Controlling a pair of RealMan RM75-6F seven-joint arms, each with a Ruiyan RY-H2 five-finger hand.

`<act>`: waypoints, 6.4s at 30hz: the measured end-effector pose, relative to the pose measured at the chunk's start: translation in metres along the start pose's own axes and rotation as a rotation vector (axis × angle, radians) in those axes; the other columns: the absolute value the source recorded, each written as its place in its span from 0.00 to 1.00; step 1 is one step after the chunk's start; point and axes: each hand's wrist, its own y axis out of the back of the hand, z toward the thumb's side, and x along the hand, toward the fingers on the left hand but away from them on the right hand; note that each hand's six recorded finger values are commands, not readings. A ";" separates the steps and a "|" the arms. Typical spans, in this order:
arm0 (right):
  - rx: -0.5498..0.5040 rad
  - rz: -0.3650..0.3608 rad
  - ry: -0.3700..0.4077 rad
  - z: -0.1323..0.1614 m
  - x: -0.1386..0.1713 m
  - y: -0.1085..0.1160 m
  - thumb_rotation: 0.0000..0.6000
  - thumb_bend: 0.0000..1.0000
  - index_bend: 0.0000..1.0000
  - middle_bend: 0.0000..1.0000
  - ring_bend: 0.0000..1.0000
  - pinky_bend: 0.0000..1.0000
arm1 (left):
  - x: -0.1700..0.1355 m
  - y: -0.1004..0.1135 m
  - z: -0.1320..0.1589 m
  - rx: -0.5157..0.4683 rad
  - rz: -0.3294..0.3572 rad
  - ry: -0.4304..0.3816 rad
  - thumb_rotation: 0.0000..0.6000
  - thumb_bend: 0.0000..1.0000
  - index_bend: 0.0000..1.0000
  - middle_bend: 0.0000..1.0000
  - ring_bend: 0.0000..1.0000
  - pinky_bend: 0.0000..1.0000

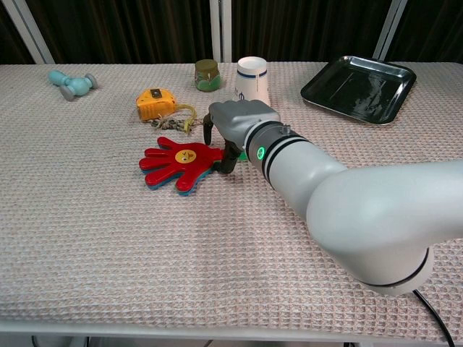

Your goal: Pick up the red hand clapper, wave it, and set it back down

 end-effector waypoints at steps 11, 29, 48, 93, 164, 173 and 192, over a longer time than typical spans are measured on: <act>0.006 -0.001 0.004 -0.001 0.001 -0.001 1.00 0.27 0.61 0.13 0.00 0.00 | -0.001 0.001 0.000 -0.005 0.005 -0.003 1.00 0.09 0.03 0.02 0.00 0.01; -0.307 -0.067 0.106 -0.021 0.022 0.031 1.00 0.33 0.90 0.59 0.36 0.49 | -0.002 0.004 0.004 -0.032 0.015 -0.013 1.00 0.09 0.03 0.02 0.00 0.01; -0.792 -0.150 0.115 -0.054 0.047 0.060 1.00 0.36 0.93 0.65 0.64 0.92 | 0.001 0.007 0.011 -0.031 0.030 -0.022 1.00 0.09 0.03 0.02 0.00 0.01; -0.805 0.019 0.447 -0.062 0.081 0.109 1.00 0.39 0.91 0.72 0.69 0.93 | 0.006 0.008 0.013 -0.045 0.035 -0.029 1.00 0.09 0.03 0.02 0.00 0.01; -0.015 -0.268 0.191 -0.118 0.064 0.122 1.00 0.44 0.91 0.72 0.71 0.94 | 0.011 0.005 0.011 -0.078 0.024 -0.016 1.00 0.06 0.03 0.02 0.00 0.01; -0.716 -0.219 0.272 -0.112 0.072 0.139 1.00 0.43 0.91 0.71 0.71 0.94 | 0.010 0.006 0.010 -0.080 0.027 -0.018 1.00 0.06 0.03 0.03 0.00 0.01; -1.672 -0.063 0.438 -0.118 0.084 0.151 1.00 0.41 0.90 0.72 0.71 0.95 | 0.013 0.005 0.014 -0.076 0.025 -0.027 1.00 0.06 0.03 0.03 0.00 0.01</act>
